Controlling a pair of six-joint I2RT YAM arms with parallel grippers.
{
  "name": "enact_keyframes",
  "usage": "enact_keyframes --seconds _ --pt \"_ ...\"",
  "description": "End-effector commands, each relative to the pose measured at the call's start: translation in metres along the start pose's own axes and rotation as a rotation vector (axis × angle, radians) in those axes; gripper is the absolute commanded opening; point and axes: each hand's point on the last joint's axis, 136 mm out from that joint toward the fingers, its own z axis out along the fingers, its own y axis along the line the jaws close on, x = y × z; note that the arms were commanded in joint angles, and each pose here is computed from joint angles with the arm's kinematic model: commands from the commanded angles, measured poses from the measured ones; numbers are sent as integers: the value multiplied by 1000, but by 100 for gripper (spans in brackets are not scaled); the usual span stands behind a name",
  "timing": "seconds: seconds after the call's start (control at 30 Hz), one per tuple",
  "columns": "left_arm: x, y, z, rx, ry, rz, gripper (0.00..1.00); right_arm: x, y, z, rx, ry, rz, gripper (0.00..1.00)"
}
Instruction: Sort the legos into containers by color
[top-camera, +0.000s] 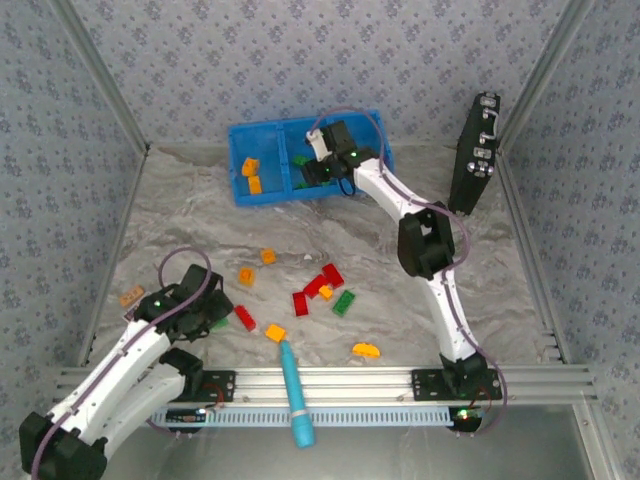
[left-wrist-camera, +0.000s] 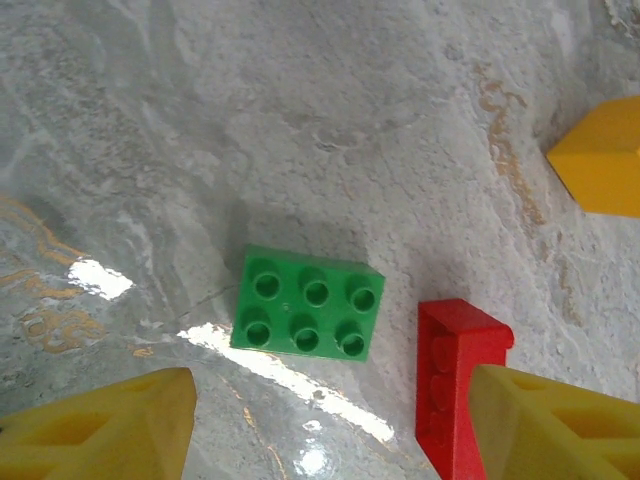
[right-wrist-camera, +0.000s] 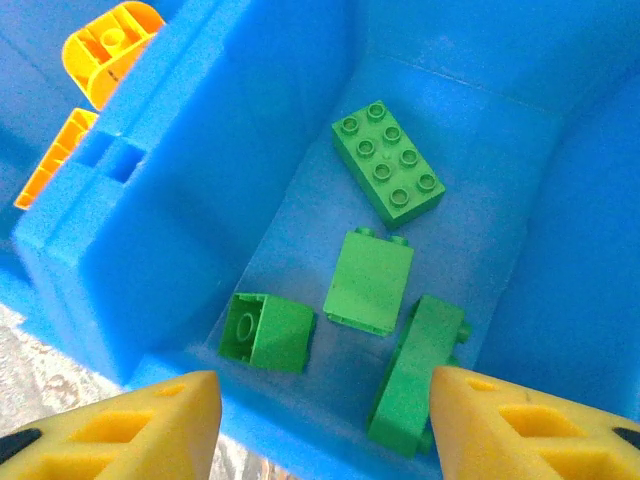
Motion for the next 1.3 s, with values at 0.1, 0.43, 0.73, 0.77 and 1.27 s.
enact_keyframes --seconds 0.1,0.43,0.73,0.77,1.27 --pt "11 21 18 -75 20 -55 74 -35 7 -62 -1 -115 -42 61" --pt "4 4 36 -66 11 -42 75 -17 5 -101 24 -100 -29 64" --pt "3 -3 52 -68 34 -37 75 22 -8 -112 56 -35 32 65" --pt "3 -2 53 -77 38 -33 75 24 -9 -112 60 -32 36 65" --pt "-14 -21 60 -33 18 -12 30 63 -17 -130 90 60 96 65"
